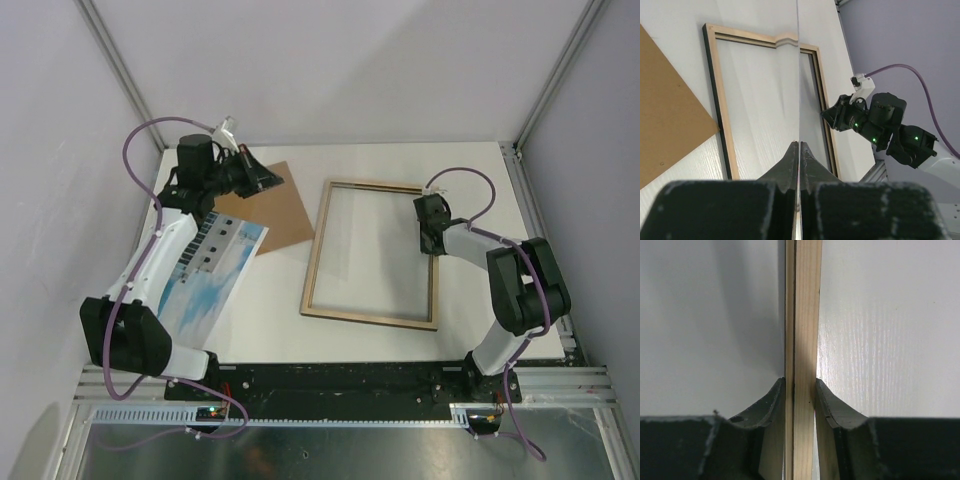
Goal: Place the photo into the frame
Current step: Move the frame body to the center of the board, then place the glass panel in the frame body.
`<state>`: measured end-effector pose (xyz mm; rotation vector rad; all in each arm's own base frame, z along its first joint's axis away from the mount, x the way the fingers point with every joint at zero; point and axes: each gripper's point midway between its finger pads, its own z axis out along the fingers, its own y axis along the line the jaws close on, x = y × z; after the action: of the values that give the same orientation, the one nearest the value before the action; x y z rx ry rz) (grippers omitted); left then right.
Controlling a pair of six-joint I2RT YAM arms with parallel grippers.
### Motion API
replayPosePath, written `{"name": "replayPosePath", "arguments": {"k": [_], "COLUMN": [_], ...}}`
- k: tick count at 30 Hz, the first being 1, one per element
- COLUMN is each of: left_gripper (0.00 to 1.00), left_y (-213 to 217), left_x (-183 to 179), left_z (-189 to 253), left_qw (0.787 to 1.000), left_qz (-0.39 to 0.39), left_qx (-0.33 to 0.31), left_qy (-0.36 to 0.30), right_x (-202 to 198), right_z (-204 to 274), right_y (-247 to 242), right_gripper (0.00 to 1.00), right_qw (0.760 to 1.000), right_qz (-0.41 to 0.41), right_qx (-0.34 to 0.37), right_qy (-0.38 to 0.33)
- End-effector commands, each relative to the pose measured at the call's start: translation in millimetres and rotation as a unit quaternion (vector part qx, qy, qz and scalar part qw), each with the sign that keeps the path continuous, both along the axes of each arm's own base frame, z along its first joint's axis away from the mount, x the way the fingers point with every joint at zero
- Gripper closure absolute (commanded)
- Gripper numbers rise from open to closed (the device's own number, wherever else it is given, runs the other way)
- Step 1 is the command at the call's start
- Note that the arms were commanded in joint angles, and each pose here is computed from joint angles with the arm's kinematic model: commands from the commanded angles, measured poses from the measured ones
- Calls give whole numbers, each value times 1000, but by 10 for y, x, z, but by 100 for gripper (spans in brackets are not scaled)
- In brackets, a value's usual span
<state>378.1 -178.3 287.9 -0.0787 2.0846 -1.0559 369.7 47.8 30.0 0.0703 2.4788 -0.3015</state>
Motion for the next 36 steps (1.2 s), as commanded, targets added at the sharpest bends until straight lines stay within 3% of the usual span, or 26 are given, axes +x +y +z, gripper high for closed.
{"name": "replayPosePath", "arguments": {"k": [1,4,7,12,15,22,27,31,36], "left_gripper": [100,100,100,100,100,100,100,100,100], "left_y": [-114,-136,-150,-242,-338,-586,-852,-1042,-1258], "left_x": [-55,-62,-61,-57,-64,-126,-159,-180,-212], "left_z": [174,121,51,-25,-53,-219,-350,-463,-589], "left_qw": [999,999,999,998,998,993,985,979,975], "left_qz": [-33,-40,-42,-47,-53,-62,-87,-102,-111], "left_qx": [-23,-26,-27,-30,-39,-92,-135,-158,-169], "left_qy": [-19,-10,1,12,17,47,68,84,95], "right_x": [8,0,9,41,37,3,-43,-85,-128], "right_z": [86,104,160,406,545,733,721,612,483], "right_y": [-129,-161,-176,-135,-113,-241,-456,-524,-511], "right_gripper": [85,77,60,33,27,29,40,54,61], "right_qw": [999,999,1000,996,987,961,949,946,943], "right_qz": [8,-1,-12,-45,-76,-149,-194,-208,-212], "right_qx": [-45,-43,-18,74,137,221,240,245,253], "right_qy": [0,-2,-9,-36,-48,-66,-63,-47,-42]}}
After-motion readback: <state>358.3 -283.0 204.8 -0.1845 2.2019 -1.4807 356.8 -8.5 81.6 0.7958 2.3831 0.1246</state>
